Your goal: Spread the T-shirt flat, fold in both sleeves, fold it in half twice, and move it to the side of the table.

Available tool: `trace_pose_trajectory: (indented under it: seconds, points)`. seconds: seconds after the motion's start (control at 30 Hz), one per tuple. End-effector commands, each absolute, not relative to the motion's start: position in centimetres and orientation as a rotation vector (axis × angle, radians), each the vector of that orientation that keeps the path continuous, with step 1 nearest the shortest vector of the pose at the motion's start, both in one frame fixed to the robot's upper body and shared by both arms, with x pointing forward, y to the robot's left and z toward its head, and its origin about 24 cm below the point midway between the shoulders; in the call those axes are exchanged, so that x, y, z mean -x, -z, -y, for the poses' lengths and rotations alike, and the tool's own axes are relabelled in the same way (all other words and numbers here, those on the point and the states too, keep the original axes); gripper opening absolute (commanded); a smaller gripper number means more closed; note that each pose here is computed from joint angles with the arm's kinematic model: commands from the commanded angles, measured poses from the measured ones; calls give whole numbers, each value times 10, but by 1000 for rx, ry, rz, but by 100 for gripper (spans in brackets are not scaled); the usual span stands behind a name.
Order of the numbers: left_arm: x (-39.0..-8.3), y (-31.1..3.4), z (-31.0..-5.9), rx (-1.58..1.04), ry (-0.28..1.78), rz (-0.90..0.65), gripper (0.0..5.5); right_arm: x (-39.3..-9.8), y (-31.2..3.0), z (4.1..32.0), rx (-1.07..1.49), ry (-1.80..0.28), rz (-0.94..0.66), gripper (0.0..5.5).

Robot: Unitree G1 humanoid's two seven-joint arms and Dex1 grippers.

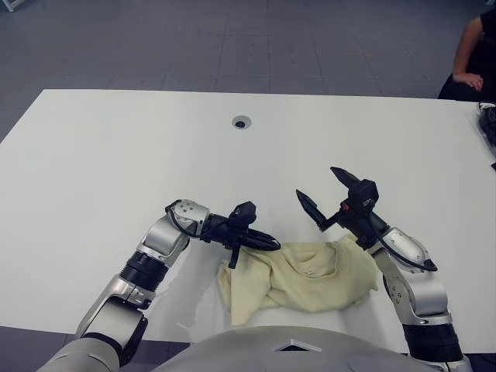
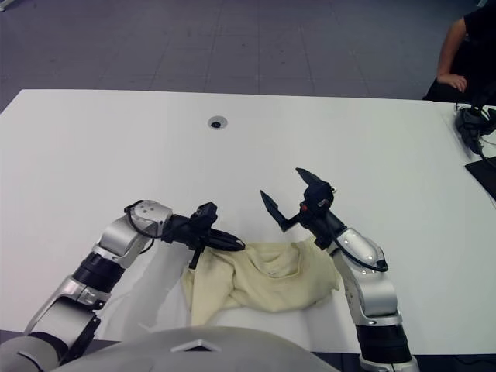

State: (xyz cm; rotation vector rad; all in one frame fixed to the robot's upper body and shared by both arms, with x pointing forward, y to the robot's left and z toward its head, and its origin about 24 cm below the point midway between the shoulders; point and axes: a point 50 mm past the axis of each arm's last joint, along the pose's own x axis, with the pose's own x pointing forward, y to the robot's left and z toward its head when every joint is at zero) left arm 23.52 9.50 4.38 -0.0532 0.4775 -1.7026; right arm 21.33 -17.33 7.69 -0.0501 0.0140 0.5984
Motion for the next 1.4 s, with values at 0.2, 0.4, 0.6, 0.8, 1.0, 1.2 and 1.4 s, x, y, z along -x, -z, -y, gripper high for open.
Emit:
trace_pose_trajectory:
  seconds: [0.2,0.4,0.6,0.8,1.0,1.2,1.4]
  points:
    - [-238,-49,-96,31,1689,-453,3,-213,-81,170,58,-618,5,540]
    - [-227,-72,-95,-34,1701,-311,3,-214,-83,170,53,-615,13,540]
    - [-186,-93,-96,-134,1809,-221,3,-214,-90,178,78,-594,28,540]
    - [-161,-95,-102,-242,1840,-230,3,-204,-107,203,237,-690,7,540]
    - [-148,-85,-98,-306,1847,-249,3,-197,-130,228,416,-861,-82,540]
    - [-143,-78,-90,-306,1854,-260,3,-191,-140,243,462,-1026,-233,540]
    - [-137,-72,-86,-233,1853,-284,3,-201,-137,233,453,-1279,-323,540]
